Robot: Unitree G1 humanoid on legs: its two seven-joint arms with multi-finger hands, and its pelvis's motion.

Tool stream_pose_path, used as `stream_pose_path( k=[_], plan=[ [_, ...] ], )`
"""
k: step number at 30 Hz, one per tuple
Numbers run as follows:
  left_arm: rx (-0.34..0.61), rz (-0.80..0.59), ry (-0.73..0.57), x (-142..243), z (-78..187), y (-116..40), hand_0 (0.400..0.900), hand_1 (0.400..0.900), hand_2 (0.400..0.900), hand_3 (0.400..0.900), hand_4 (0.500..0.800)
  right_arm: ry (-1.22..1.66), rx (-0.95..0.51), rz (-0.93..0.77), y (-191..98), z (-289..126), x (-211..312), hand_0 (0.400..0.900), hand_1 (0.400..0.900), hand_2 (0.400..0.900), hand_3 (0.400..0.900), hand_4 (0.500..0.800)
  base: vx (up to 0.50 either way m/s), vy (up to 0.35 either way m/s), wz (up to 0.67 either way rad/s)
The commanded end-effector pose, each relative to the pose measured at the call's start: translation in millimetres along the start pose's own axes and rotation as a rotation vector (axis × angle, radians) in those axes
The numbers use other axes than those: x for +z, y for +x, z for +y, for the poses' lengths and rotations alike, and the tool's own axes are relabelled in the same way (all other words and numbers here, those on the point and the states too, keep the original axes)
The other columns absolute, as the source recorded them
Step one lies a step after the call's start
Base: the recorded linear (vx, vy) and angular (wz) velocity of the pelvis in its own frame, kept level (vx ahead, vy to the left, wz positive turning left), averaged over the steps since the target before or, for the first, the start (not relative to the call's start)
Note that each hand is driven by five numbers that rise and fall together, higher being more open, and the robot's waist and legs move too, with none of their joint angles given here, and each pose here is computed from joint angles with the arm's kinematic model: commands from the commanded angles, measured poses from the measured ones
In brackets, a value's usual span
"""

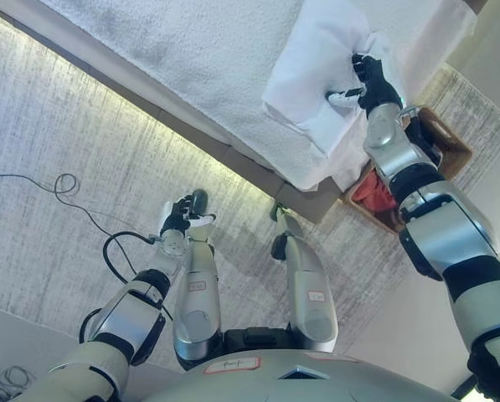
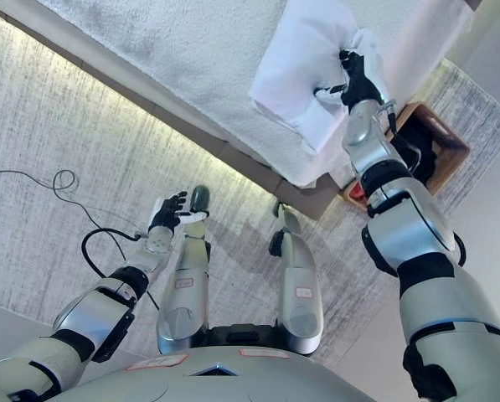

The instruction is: Put the clothes on the bed into the basket.

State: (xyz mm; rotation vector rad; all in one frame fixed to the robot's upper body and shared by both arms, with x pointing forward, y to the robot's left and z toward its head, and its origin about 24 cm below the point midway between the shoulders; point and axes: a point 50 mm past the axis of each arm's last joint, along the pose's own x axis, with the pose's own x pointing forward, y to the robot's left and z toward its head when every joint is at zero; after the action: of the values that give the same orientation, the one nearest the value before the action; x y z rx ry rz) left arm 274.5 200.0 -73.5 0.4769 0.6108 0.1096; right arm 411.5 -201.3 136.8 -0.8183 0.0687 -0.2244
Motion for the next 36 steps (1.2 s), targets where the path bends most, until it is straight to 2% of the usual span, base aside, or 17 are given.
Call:
stream_pose_path(
  k=[1, 14, 23, 29, 36],
  plan=[
    [0.023, -0.037, -0.002, 4, 3, 0.0, 0.9, 0.9, 0.9, 0.9, 0.8, 0.05, 0.033, -0.113, 4, 3, 44, 0.4, 0.4, 0.4, 0.4, 0.5, 0.04, 0.014, 0.01],
    [0.044, -0.019, 0.001, -2, 6, -0.7, 0.9, 0.9, 0.9, 0.9, 0.8, 0.126, 0.015, -0.081, 0, 2, 22, 0.4, 0.4, 0.4, 0.4, 0.5, 0.029, 0.022, 0.0],
    [0.02, 0.046, 0.009, -26, 5, -7.1, 0.9, 0.9, 0.9, 0.9, 0.8, 0.195, 0.013, -0.018, -12, -3, -28, 0.4, 0.4, 0.4, 0.4, 0.5, 0.037, 0.021, -0.06],
    [-0.012, 0.113, -0.001, -51, 4, -15.9, 0.9, 0.9, 0.9, 0.9, 0.8, 0.261, 0.013, 0.08, -38, 0, -85, 0.4, 0.4, 0.4, 0.4, 0.5, 0.092, 0.038, -0.21],
    [-0.077, 0.133, -0.012, -65, -1, -23.7, 0.9, 0.9, 0.9, 0.9, 0.8, 0.279, 0.033, 0.358, -86, 4, -176, 0.4, 0.4, 0.4, 0.4, 0.5, 0.094, 0.051, -0.29]
  ],
)
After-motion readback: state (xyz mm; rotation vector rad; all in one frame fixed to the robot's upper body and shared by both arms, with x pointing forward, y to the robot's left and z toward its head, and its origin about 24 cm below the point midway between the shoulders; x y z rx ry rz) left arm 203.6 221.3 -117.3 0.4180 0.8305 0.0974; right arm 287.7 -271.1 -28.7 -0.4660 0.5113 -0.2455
